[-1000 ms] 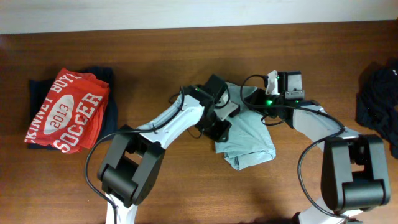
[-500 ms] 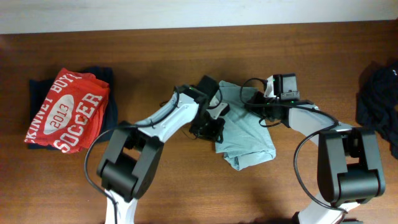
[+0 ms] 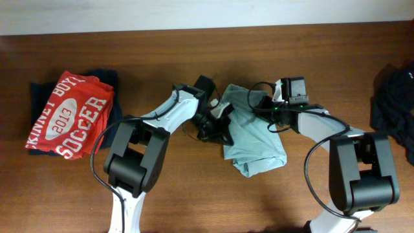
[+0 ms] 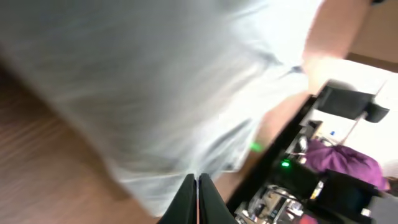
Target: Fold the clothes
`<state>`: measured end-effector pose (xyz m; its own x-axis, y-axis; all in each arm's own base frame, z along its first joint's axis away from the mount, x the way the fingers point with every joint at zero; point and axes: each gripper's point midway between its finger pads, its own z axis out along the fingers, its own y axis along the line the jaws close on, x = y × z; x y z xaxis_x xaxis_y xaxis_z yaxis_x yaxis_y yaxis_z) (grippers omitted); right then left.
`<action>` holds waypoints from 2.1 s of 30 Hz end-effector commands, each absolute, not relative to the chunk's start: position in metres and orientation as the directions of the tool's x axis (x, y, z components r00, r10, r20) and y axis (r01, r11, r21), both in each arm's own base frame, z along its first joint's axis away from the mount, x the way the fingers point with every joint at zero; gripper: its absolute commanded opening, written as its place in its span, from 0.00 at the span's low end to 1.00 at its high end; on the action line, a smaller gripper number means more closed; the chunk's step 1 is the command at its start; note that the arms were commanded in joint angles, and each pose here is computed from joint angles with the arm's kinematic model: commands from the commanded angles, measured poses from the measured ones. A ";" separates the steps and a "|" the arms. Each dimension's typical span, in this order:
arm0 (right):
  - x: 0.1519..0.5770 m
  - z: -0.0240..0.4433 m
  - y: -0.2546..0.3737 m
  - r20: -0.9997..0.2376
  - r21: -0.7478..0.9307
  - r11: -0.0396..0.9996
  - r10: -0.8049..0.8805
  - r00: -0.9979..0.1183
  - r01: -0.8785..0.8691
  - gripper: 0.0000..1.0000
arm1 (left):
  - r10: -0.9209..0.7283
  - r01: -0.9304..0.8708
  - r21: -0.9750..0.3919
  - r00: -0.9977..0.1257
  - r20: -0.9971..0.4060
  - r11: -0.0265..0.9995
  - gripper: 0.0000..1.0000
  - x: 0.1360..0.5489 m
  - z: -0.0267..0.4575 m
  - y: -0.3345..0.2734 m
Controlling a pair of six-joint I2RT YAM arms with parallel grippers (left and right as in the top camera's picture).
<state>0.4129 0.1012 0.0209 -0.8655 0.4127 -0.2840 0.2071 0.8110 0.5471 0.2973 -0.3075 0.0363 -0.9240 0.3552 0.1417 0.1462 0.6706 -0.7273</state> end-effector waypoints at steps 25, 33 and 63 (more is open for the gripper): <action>0.470 0.027 0.073 -0.450 0.543 0.780 0.582 -0.677 0.310 0.10 | 0.300 -0.045 -0.701 -0.883 0.362 0.712 0.04 0.273 0.012 -0.327; 0.481 0.078 0.090 -0.424 0.620 0.783 0.394 -0.815 0.056 0.07 | 0.318 -0.045 -0.684 -0.862 0.395 0.728 0.03 0.262 0.013 -0.320; 0.454 -0.029 0.079 -0.252 0.364 0.909 0.308 -0.918 0.205 0.08 | 0.320 -0.024 -0.686 -0.873 0.369 0.728 0.03 0.266 0.010 -0.321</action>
<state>0.4480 0.1160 0.0067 -0.9341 0.2140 -0.2859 0.0792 0.9048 0.4185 0.2656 -0.3223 0.0111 -0.8729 0.3137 0.3736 -0.0296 0.7303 -0.6825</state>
